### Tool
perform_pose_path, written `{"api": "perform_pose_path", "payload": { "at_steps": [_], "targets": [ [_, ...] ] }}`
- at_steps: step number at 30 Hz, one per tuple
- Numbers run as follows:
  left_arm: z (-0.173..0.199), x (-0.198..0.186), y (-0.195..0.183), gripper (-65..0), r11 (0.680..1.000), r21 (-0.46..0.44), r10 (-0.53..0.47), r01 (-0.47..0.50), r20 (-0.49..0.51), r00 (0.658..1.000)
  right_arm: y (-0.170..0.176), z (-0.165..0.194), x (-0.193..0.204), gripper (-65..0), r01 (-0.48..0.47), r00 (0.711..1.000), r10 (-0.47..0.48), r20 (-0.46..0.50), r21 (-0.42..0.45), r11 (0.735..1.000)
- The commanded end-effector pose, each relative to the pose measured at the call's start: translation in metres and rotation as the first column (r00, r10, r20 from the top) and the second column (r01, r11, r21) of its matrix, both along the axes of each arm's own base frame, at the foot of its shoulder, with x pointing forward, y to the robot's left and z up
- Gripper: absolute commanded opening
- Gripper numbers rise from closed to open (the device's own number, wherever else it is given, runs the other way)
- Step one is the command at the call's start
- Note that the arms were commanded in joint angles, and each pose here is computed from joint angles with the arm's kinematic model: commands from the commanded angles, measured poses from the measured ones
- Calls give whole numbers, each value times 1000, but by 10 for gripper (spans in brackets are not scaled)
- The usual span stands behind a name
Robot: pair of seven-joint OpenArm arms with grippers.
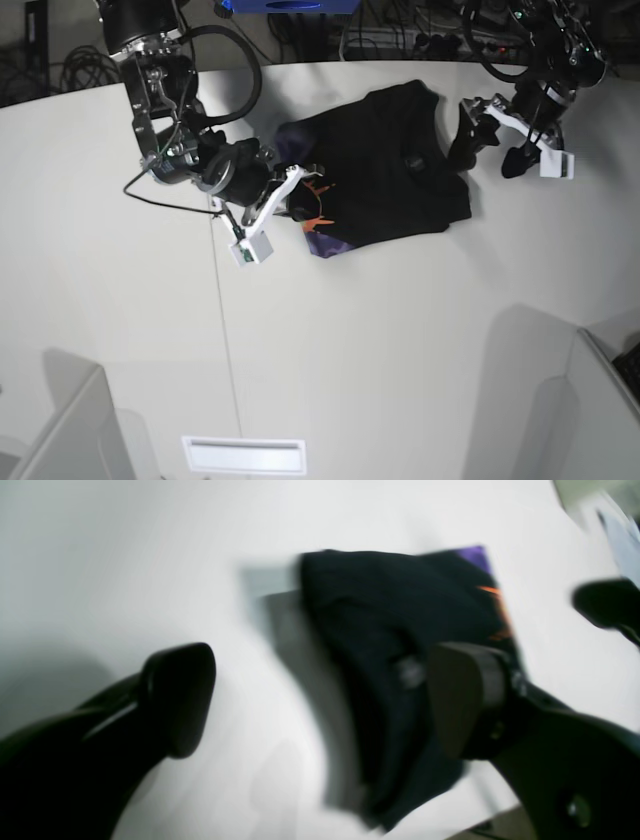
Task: Fold the T-shirt properly
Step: 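Grasp the folded bundle with the left gripper and release the right gripper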
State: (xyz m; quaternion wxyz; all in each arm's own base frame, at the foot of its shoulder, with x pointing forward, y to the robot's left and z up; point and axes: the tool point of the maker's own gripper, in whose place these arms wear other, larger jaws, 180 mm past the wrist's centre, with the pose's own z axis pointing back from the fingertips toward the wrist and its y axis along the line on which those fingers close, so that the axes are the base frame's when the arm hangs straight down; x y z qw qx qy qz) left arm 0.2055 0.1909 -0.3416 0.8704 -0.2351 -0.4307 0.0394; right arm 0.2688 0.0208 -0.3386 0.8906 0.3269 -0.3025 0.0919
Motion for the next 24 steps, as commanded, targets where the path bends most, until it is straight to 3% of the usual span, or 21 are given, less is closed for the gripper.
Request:
{"api": "perform_pose_path", "payload": {
  "at_steps": [1,5,12,15,20,24],
  "targets": [
    [8,4,-8,0,1000,-16,-22,23,39,999,2,13,7,-650,-2,999,1,45,22,1000],
    [-12,7,-29,0,994,-90,-68,67,-6,998,1,10,2,-650,3,999,-4,33,25,1000],
    [-45,2,-29,0,986,-169,-29,11,-108,994,-5,10,-2,-650,3,999,-3,41,10,1000],
    [-41,12,-31,0,985,-171,-32,17,-85,996,-10,8,-2,-650,18,999,-18,35,9,1000],
    [-52,21,-25,0,997,-73,-41,32,-123,992,-22,5,0,-650,58,998,-59,24,6,998],
    [-66,18,-27,0,997,-71,-53,42,-166,985,-37,3,3,-650,106,994,-106,19,-1,994]
  ]
}}
